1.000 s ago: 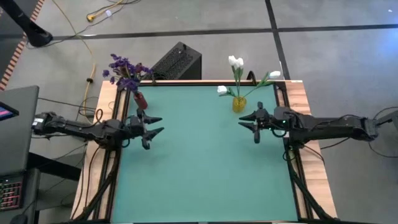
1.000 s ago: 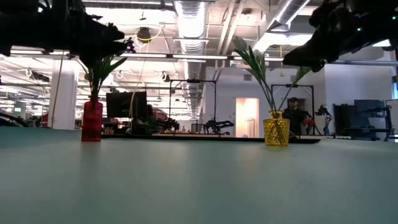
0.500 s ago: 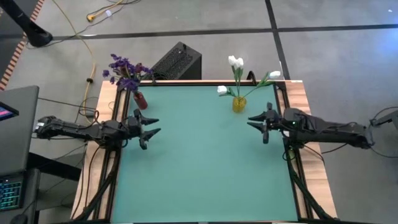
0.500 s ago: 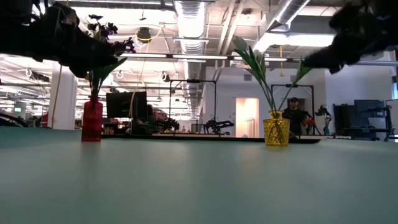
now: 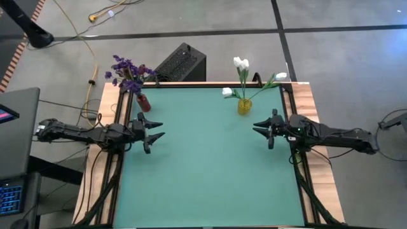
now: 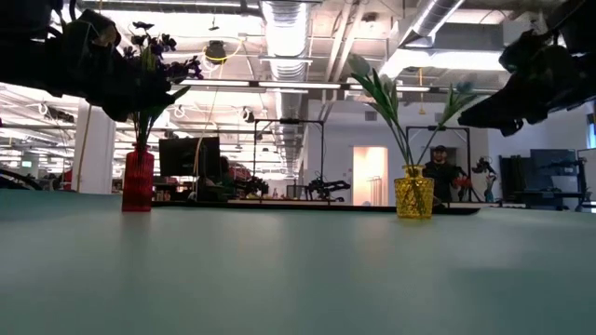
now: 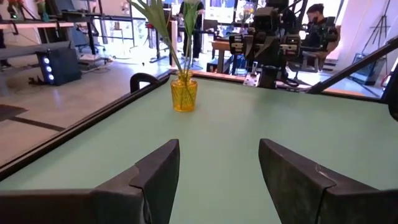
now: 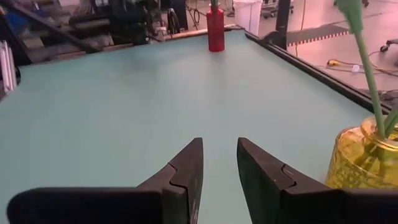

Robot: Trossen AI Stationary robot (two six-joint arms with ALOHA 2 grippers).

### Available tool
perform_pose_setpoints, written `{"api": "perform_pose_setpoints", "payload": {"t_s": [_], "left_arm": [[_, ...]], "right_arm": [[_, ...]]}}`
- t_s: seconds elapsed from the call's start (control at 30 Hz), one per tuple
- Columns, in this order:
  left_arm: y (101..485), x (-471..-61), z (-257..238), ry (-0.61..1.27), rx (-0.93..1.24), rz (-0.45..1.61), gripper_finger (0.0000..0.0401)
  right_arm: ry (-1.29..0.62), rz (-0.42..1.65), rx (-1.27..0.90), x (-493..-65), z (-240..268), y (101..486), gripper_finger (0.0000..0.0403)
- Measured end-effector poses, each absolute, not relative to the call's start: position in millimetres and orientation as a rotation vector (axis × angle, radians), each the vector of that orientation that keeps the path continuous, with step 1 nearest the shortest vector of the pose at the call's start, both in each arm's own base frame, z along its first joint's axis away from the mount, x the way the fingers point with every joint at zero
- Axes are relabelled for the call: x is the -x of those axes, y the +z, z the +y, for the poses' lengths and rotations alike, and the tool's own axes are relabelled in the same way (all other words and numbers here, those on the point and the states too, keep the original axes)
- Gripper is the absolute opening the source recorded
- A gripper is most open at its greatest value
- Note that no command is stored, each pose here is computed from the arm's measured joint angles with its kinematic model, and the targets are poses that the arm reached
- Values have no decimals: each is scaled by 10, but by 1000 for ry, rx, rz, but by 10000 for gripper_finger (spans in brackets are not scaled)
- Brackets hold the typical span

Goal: Sort flowers into vase by color
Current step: Return to Home Position

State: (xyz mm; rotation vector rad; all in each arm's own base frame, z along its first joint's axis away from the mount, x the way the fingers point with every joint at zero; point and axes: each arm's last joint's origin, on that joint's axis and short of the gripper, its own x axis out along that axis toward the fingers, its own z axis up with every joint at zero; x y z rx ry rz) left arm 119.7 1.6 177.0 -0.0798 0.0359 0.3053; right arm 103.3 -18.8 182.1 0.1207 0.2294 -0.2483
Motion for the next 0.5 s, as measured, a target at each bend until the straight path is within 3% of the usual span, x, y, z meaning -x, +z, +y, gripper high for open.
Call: {"api": "perform_pose_setpoints", "payload": {"t_s": [0.3, 0.5], "left_arm": [[1752, -1195, 16, 306, 60, 56, 208], [1721, -1193, 16, 307, 49, 90, 208]], "right_arm": [[-260, 210, -175, -1041, -190, 1787, 125], [-366, 271, -152, -1021, -219, 1689, 125]]}}
